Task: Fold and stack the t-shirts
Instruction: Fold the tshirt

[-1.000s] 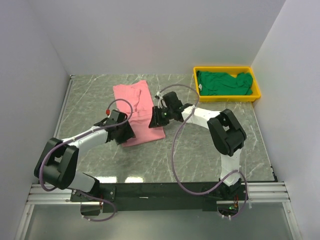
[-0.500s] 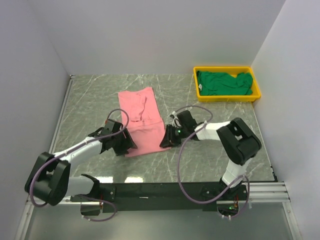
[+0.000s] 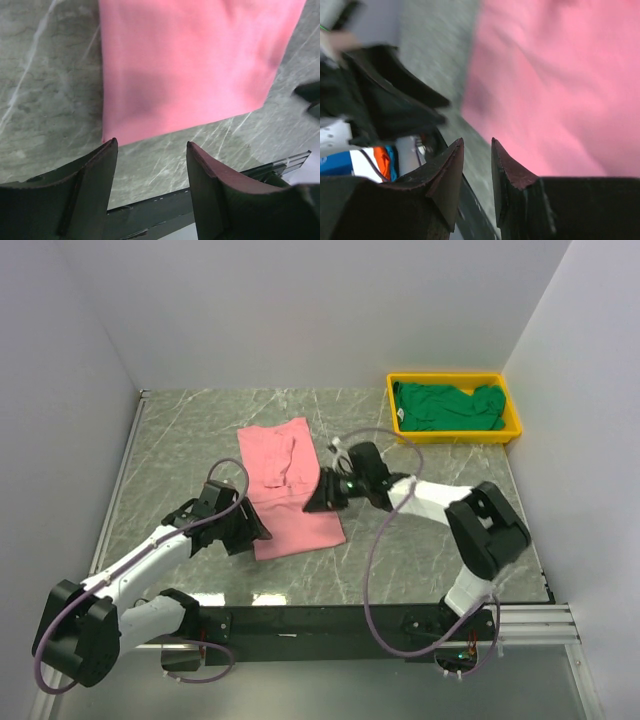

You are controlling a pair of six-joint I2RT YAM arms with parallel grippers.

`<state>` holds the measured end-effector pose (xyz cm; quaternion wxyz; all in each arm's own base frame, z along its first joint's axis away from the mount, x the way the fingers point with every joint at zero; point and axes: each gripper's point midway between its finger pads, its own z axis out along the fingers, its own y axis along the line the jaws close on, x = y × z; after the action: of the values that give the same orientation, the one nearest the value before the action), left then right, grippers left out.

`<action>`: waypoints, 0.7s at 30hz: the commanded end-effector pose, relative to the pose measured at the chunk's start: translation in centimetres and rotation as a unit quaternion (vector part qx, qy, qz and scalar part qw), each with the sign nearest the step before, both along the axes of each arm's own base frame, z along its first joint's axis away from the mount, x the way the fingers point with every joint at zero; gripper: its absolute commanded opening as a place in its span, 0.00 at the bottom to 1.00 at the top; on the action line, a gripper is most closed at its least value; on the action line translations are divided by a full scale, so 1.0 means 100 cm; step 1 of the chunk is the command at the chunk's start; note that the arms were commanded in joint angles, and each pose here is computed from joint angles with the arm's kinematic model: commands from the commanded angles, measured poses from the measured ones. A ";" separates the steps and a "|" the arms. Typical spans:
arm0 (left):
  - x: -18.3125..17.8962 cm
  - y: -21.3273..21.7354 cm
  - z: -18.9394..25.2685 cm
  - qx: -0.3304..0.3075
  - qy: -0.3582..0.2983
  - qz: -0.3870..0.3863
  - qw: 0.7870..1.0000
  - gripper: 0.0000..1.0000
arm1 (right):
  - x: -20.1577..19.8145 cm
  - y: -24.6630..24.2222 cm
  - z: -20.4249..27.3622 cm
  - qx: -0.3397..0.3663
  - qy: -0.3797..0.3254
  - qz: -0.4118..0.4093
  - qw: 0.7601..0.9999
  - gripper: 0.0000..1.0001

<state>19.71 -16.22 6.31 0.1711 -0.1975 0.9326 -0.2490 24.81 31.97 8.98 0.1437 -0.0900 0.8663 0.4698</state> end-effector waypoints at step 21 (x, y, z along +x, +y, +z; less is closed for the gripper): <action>-0.033 -0.012 -0.052 -0.023 0.081 -0.024 0.996 0.62 | 0.124 0.087 -0.044 0.074 -0.019 0.001 0.997 0.35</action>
<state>19.11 -18.30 2.99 0.1223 -0.1938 0.9325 -0.2791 34.34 41.67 3.27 0.1150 -0.1008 0.8286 0.5385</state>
